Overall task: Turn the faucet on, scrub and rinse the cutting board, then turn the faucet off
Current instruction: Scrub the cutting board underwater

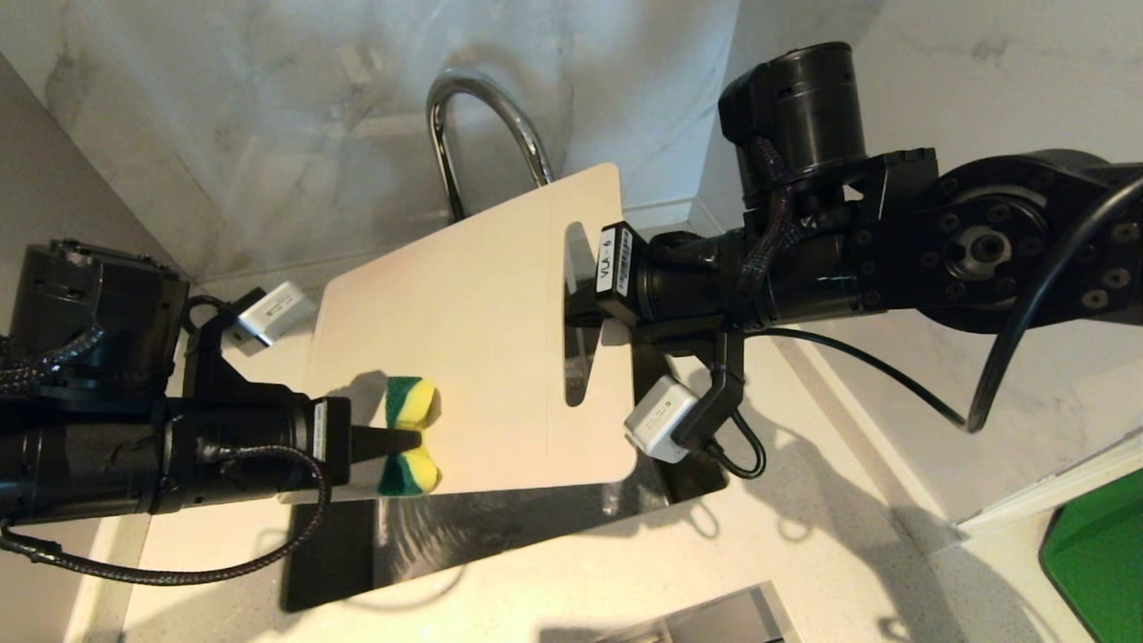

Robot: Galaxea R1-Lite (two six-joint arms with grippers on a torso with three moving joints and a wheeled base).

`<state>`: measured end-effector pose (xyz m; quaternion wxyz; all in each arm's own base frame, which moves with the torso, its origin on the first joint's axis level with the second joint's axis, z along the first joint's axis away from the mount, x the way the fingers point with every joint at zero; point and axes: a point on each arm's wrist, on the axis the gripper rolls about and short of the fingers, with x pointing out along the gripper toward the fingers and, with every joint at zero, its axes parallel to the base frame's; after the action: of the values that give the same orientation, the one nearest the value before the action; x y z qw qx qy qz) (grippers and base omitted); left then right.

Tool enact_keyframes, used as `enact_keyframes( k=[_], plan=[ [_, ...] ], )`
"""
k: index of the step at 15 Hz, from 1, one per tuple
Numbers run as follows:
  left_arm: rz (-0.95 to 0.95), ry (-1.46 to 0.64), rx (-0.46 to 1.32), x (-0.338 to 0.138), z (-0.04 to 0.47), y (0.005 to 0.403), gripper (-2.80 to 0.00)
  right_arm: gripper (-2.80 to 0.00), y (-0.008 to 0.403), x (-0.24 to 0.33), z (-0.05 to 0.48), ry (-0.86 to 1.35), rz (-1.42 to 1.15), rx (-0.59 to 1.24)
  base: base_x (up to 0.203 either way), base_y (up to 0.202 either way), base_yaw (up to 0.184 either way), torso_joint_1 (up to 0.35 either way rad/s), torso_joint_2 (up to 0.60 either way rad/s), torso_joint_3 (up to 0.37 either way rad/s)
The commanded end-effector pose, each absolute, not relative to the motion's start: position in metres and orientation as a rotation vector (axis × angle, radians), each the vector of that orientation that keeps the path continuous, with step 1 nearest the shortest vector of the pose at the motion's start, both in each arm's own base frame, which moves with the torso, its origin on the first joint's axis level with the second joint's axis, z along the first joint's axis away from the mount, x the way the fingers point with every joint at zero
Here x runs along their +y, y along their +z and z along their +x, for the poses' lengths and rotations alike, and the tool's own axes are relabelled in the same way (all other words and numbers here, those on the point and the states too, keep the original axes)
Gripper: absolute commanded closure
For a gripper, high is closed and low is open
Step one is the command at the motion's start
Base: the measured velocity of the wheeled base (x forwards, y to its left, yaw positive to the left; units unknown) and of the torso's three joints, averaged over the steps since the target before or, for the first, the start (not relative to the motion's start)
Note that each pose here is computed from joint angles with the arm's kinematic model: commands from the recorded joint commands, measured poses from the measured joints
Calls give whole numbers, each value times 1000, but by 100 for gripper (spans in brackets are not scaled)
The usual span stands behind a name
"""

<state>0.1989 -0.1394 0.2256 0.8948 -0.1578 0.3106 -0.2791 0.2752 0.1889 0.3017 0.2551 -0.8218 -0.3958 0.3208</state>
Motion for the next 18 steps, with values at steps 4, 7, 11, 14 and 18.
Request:
enact_keyframes(
  k=[4, 7, 11, 14, 18],
  plan=[
    [-368, -485, 662, -90, 221, 202, 0, 0, 306, 188, 273, 858, -2231, -1087, 0, 0, 0, 0, 0, 0],
    [-387, -476, 693, -72, 221, 191, 0, 0, 307, 187, 272, 855, -2230, -1088, 0, 0, 0, 0, 0, 0],
    [-393, -431, 650, -56, 225, 180, 0, 0, 308, 186, 270, 848, -2232, -1089, 0, 0, 0, 0, 0, 0],
    [-395, -409, 644, -36, 232, 176, 0, 0, 308, 185, 269, 848, -2232, -1089, 0, 0, 0, 0, 0, 0],
    [-397, -369, 649, -24, 237, 171, 0, 0, 308, 185, 269, 853, -2230, -1089, 0, 0, 0, 0, 0, 0]
  ],
)
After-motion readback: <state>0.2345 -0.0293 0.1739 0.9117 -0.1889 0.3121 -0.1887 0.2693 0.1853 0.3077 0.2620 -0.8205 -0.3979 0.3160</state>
